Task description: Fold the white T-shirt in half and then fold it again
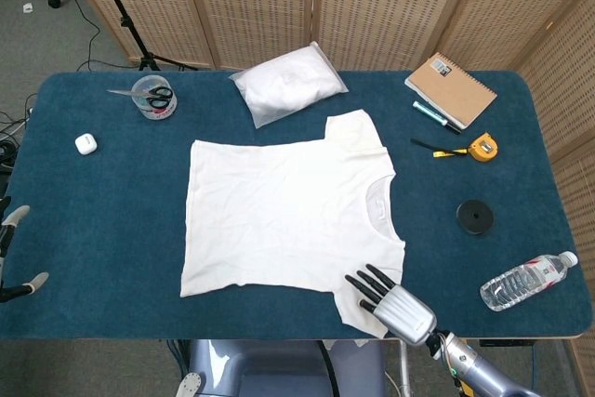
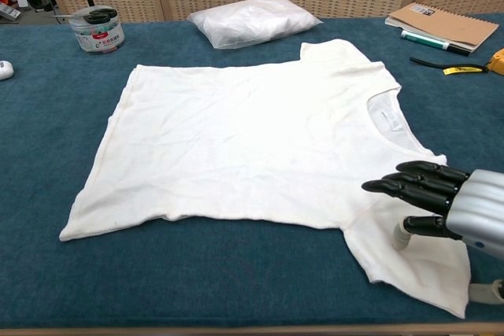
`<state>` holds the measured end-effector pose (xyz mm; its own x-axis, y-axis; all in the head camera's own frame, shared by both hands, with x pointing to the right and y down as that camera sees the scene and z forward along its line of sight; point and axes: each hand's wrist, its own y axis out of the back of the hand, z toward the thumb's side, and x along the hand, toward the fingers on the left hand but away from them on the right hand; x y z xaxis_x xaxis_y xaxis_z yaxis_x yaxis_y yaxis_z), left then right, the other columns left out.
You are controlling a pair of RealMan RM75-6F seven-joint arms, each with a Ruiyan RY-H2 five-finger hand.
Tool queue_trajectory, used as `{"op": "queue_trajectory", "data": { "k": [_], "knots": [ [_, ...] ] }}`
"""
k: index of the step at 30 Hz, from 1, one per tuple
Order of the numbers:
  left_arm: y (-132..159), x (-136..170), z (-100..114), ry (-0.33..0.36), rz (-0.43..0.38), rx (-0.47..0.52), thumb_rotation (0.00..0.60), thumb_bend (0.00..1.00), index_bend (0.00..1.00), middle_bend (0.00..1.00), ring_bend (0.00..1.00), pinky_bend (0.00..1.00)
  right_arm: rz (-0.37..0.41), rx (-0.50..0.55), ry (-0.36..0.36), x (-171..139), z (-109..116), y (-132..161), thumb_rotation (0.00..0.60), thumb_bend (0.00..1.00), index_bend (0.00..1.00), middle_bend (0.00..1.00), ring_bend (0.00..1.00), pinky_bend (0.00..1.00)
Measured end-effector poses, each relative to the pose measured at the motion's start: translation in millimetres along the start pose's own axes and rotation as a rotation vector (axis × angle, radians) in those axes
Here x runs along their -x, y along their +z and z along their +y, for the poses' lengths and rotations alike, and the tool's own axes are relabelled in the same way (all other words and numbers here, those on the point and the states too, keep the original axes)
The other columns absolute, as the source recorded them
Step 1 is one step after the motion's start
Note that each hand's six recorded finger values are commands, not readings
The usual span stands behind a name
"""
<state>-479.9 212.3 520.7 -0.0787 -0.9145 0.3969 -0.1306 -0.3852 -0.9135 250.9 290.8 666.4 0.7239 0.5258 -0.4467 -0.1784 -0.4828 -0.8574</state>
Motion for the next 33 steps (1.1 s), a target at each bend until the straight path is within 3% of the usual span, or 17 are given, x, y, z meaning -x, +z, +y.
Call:
{"op": "queue_trajectory", "data": {
  "k": [2, 6, 12, 33],
  "knots": [
    [-0.4, -0.2, 0.2, 0.0, 0.002, 0.001, 0.6, 0.0, 0.0, 0.0, 0.0, 0.0, -0.002, 0.012, -0.014, 1.5, 2.5, -0.4, 0.6, 0.57, 0.36, 0.01, 0.0, 0.0],
    [-0.9, -0.7, 0.3, -0.002, 0.003, 0.002, 0.6, 0.0, 0.0, 0.0, 0.0, 0.0, -0.008, 0.021, -0.032, 2.6, 7.5, -2.8, 0.6, 0.62, 0.36, 0.01, 0.0, 0.0],
    [-1.2, -0.6, 1.2, -0.001, 0.002, 0.006, 0.6, 0.0, 0.0, 0.0, 0.0, 0.0, -0.013, 0.019, -0.009, 3.1, 2.4, -4.0, 0.6, 0.61, 0.37, 0.01, 0.0, 0.0],
    [-1.8, -0.9, -0.8, -0.011, 0.003, 0.002, 0.6, 0.0, 0.0, 0.0, 0.0, 0.0, -0.017, 0.077, -0.018, 4.9, -4.0, -3.7, 0.6, 0.49, 0.65, 0.02, 0.0, 0.0]
  ]
}}
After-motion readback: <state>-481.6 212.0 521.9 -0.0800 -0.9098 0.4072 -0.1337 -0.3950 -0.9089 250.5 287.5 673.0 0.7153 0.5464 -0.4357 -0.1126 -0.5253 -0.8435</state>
